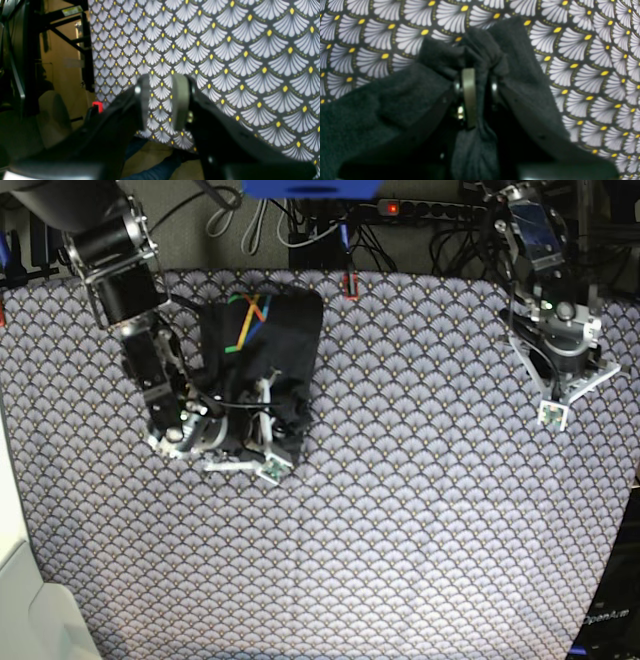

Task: Fold the T-shirt properly

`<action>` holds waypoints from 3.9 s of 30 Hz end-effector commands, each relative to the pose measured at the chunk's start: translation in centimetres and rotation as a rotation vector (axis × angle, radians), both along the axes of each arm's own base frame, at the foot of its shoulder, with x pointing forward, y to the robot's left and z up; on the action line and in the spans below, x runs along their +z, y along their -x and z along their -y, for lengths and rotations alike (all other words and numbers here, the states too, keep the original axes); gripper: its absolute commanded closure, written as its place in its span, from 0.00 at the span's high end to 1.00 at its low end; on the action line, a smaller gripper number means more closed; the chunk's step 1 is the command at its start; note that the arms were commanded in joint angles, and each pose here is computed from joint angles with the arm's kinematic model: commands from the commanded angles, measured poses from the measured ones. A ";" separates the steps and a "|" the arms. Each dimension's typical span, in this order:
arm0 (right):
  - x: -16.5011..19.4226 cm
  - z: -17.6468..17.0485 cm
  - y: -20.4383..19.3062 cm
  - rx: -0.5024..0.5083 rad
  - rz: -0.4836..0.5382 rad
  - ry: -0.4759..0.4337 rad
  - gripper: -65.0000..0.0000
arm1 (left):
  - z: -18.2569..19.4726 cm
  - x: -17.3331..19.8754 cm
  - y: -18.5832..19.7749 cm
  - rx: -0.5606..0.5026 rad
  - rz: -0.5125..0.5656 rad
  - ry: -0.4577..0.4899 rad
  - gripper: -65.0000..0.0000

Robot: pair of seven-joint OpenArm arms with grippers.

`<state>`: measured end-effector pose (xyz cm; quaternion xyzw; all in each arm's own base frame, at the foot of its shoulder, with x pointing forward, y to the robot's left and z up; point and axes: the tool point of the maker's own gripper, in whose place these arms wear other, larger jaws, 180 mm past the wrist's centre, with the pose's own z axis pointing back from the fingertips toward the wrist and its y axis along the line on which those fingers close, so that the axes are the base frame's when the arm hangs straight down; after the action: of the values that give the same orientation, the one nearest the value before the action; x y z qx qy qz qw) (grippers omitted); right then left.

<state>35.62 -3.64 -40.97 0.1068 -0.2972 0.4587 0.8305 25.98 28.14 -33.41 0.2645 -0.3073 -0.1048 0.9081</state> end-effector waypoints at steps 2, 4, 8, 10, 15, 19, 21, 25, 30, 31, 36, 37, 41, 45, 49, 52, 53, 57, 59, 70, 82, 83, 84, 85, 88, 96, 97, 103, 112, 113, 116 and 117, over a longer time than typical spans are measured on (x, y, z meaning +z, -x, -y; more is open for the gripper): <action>1.8 0.2 -1.8 -0.006 0.059 -0.004 0.00 | -0.1 1.3 -1.0 -0.006 0.049 -0.014 0.23; 2.2 0.3 -2.2 -0.006 0.069 -0.003 0.00 | -0.1 1.3 -1.0 -0.006 0.047 -0.013 0.23; 2.7 0.9 -2.8 -0.012 0.085 0.006 0.00 | -0.1 1.3 -1.0 -0.006 0.047 -0.013 0.23; 3.7 0.9 -3.2 -0.006 0.114 0.004 0.00 | -0.1 1.2 -0.9 -0.006 0.046 -0.013 0.23; 6.0 1.3 -4.0 -0.020 0.182 -0.011 0.00 | -0.1 1.2 -0.9 -0.006 0.046 -0.013 0.23; 5.6 0.8 -4.0 -0.021 0.167 -0.021 0.00 | -0.1 1.2 -0.9 -0.006 0.046 -0.013 0.23; 4.8 0.4 -3.7 -0.024 0.139 -0.025 0.00 | -0.1 1.2 -0.9 -0.006 0.046 -0.013 0.23; 3.2 0.0 -3.2 -0.029 0.085 -0.028 0.00 | -0.1 1.1 -0.8 -0.006 0.043 -0.013 0.23; 2.8 0.1 -3.5 -0.037 0.070 -0.023 0.15 | -0.1 1.0 -0.7 -0.006 0.038 -0.013 0.23; 2.9 0.2 -3.6 -0.039 0.070 -0.024 0.20 | -0.1 1.0 -0.7 -0.006 0.038 -0.013 0.23; 4.8 0.6 -4.6 -0.061 0.126 -0.046 0.44 | -0.1 1.0 -0.6 -0.005 0.037 -0.013 0.23; 5.8 1.1 -5.0 -0.087 0.151 -0.065 0.47 | -0.1 1.0 -0.6 -0.005 0.037 -0.013 0.23; 9.1 2.9 -5.8 -0.165 0.234 -0.097 0.53 | -0.1 1.0 -0.6 -0.005 0.035 -0.013 0.23; 10.3 3.8 -4.7 -0.190 0.261 -0.075 0.53 | -0.1 1.0 -0.6 -0.004 0.037 -0.012 0.23; 9.0 2.9 -1.5 -0.173 0.235 -0.082 0.53 | -0.1 1.0 -0.6 -0.004 0.037 -0.012 0.23; 7.7 1.9 0.4 -0.170 0.197 -0.105 0.53 | -0.1 1.0 -0.7 -0.005 0.039 -0.010 0.23; 7.4 1.5 0.8 -0.169 0.185 -0.113 0.53 | -0.1 1.0 -0.7 -0.005 0.039 -0.010 0.23; 5.3 0.2 1.6 -0.159 0.113 -0.125 0.47 | 0.3 0.8 -0.6 -0.002 0.037 0.003 0.23; 4.4 -0.6 1.8 -0.136 0.085 -0.124 0.43 | 0.3 0.7 -0.6 -0.002 0.036 0.003 0.23; 1.0 -3.7 0.3 -0.088 -0.006 -0.184 0.27 | 0.2 0.3 0.2 -0.005 0.015 -0.004 0.23; 8.6 -2.2 -1.8 -0.049 0.224 -0.130 0.27 | 0.1 0.4 0.3 -0.003 0.016 -0.008 0.23; 9.5 -2.1 -1.2 -0.042 0.254 -0.126 0.27 | 0.1 0.4 0.3 -0.004 0.016 -0.007 0.23; 10.1 -1.9 -0.4 -0.036 0.274 -0.115 0.27 | 0.2 0.4 0.3 -0.004 0.016 -0.006 0.23; 10.5 -1.5 0.5 -0.033 0.288 -0.103 0.27 | 0.2 0.4 0.3 -0.003 0.016 -0.004 0.23; 10.0 0.2 3.1 -0.083 0.277 -0.111 0.27 | 0.2 0.4 0.2 -0.004 0.018 -0.006 0.23; 4.6 3.4 9.3 -0.188 0.099 -0.083 0.27 | -0.4 0.8 0.1 -0.003 0.022 -0.022 0.23; 4.1 3.4 10.1 -0.190 0.078 -0.081 0.27 | -0.7 1.0 0.1 -0.005 0.022 -0.032 0.23; 1.2 3.7 12.9 -0.201 -0.006 -0.099 0.27 | -1.8 1.4 0.2 -0.008 0.015 -0.069 0.23; 5.8 3.1 13.6 -0.158 0.121 -0.114 0.27 | -1.9 0.0 2.2 -0.015 -0.044 -0.075 0.23; 6.0 3.0 14.1 -0.155 0.122 -0.118 0.27 | -2.0 -0.1 2.5 -0.016 -0.053 -0.079 0.23; 5.3 3.2 15.0 -0.160 0.092 -0.113 0.27 | -2.0 -0.9 3.7 -0.033 -0.082 -0.085 0.23; 5.0 3.4 15.5 -0.168 0.077 -0.107 0.27 | -2.0 -1.2 4.2 -0.039 -0.093 -0.085 0.23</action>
<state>19.94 -7.27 -36.76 0.1029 -0.3468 0.3754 0.8533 21.26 29.88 -35.65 0.2816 -0.2507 -0.1467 0.9145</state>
